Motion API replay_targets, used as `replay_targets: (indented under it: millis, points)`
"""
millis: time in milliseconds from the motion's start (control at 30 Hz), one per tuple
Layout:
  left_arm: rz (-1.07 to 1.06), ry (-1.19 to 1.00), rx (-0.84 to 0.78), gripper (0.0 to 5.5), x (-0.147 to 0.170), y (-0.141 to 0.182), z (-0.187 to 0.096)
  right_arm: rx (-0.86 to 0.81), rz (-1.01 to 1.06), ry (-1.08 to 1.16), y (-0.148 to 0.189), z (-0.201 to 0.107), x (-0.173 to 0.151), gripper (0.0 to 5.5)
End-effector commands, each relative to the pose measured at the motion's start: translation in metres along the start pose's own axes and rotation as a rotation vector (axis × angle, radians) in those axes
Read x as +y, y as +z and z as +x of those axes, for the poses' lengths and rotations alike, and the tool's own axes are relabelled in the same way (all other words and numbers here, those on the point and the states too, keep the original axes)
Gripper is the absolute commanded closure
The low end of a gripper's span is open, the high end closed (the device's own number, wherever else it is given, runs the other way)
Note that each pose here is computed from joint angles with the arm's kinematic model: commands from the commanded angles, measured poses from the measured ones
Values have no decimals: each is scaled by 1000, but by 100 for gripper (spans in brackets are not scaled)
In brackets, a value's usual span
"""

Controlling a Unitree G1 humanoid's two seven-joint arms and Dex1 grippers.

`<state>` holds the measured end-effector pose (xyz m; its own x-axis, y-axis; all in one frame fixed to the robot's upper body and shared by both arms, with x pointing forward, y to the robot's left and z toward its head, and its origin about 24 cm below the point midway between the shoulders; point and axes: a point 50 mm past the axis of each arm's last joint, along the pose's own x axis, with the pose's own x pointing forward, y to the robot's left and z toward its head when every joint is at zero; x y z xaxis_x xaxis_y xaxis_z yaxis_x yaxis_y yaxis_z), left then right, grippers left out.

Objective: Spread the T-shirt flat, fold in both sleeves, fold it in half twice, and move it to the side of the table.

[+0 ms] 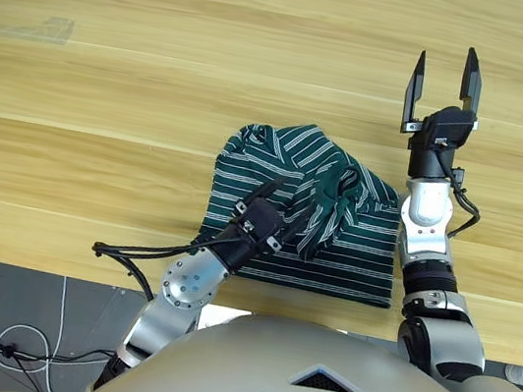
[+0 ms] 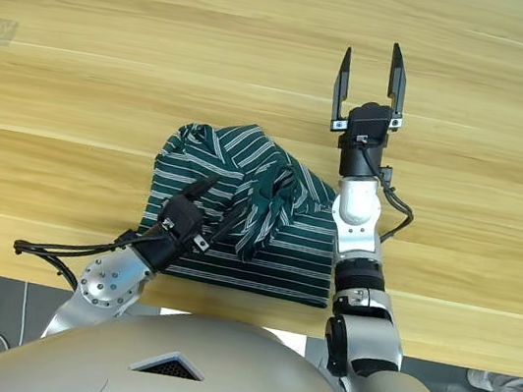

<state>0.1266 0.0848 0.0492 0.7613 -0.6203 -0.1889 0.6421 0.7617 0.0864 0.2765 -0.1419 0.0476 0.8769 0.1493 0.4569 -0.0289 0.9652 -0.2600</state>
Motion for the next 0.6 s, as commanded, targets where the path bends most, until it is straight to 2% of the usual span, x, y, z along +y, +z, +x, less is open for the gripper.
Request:
replay_targets:
  millis: [33,600]
  points:
    - [8,-67,-17,260,-8,5,-1,-6,-4,6,2,3,1,264]
    - [57,-48,-29,260,-9,0,13,-15,-8,15,6,2,3,264]
